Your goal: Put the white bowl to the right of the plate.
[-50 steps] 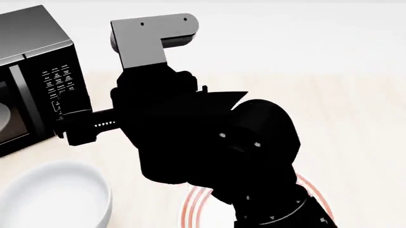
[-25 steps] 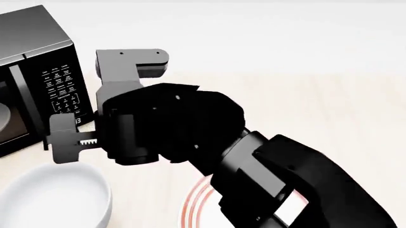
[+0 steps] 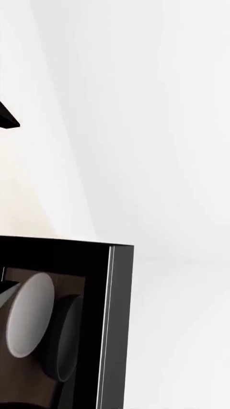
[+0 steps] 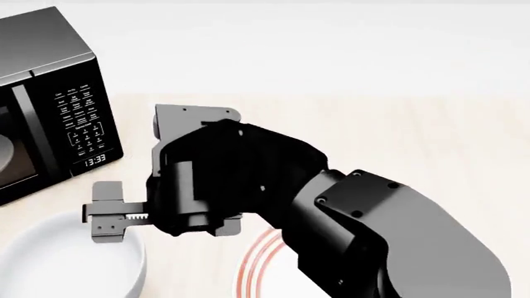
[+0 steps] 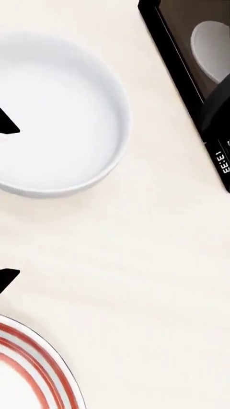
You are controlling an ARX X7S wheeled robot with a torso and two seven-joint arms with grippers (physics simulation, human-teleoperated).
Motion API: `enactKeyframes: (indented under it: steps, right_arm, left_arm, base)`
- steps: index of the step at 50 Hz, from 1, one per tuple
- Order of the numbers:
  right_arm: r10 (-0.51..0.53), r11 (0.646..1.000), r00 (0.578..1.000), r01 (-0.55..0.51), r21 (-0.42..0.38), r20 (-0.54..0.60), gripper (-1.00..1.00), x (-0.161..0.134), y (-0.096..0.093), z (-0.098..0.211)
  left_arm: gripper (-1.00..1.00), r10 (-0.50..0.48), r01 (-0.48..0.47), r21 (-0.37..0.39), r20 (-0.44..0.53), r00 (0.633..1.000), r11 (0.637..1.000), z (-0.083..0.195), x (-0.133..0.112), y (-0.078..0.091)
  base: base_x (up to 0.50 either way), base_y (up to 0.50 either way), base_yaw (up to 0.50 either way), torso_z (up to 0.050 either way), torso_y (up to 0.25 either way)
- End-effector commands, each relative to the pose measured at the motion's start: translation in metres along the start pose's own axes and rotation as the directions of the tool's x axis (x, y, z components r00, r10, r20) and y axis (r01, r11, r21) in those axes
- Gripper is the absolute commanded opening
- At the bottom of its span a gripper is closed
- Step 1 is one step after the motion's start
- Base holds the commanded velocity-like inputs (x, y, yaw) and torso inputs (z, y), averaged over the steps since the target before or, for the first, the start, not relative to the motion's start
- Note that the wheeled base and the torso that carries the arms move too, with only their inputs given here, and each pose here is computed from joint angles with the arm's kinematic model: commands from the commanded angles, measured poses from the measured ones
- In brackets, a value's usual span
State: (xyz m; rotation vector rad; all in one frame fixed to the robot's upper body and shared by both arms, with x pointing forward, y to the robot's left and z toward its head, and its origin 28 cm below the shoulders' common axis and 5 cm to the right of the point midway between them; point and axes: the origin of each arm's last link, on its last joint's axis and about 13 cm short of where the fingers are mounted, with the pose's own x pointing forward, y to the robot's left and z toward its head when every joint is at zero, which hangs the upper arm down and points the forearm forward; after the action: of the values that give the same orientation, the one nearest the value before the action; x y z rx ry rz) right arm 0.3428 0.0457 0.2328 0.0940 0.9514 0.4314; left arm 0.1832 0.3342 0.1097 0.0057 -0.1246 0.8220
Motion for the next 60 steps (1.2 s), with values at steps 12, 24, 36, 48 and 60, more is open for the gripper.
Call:
enactKeyframes:
  steps: [12, 24, 36, 48, 60]
  right_arm:
    - [0.098, 0.984, 0.993, -0.087, 0.156, -0.066, 1.0, 0.014, -0.006, -0.01]
    - [0.079, 0.953, 0.997, -0.069, 0.295, -0.024, 1.0, 0.028, -0.012, -0.012]
    - [0.031, 0.965, 0.998, -0.018, 0.263, -0.046, 1.0, 0.036, -0.01, -0.025]
    - [0.073, 0.975, 0.996, -0.063, 0.214, -0.042, 1.0, 0.04, -0.006, -0.034]
    - [0.122, 0.976, 0.992, -0.113, 0.184, -0.036, 1.0, 0.041, -0.003, -0.038]
  left_arm:
    - [1.0, -0.012, 0.012, 0.0, 0.003, 1.0, 1.0, 0.0, -0.001, -0.002]
    - [1.0, -0.015, 0.015, -0.001, 0.005, 1.0, 1.0, 0.0, -0.001, -0.001]
    - [1.0, -0.015, 0.015, -0.004, 0.005, 1.0, 1.0, 0.0, -0.002, -0.001]
    - [1.0, -0.021, 0.021, -0.007, 0.006, 1.0, 1.0, 0.001, -0.002, -0.001]
    - [1.0, -0.028, 0.028, -0.006, 0.005, 1.0, 1.0, 0.001, -0.002, -0.002]
  base:
    - [0.0, 0.0, 0.0, 0.0, 0.0]
    - [0.0, 0.0, 0.0, 0.0, 0.0]
    - [0.0, 0.0, 0.0, 0.0, 0.0]
    - [0.0, 0.0, 0.0, 0.0, 0.0]
    - [0.0, 0.0, 0.0, 0.0, 0.0]
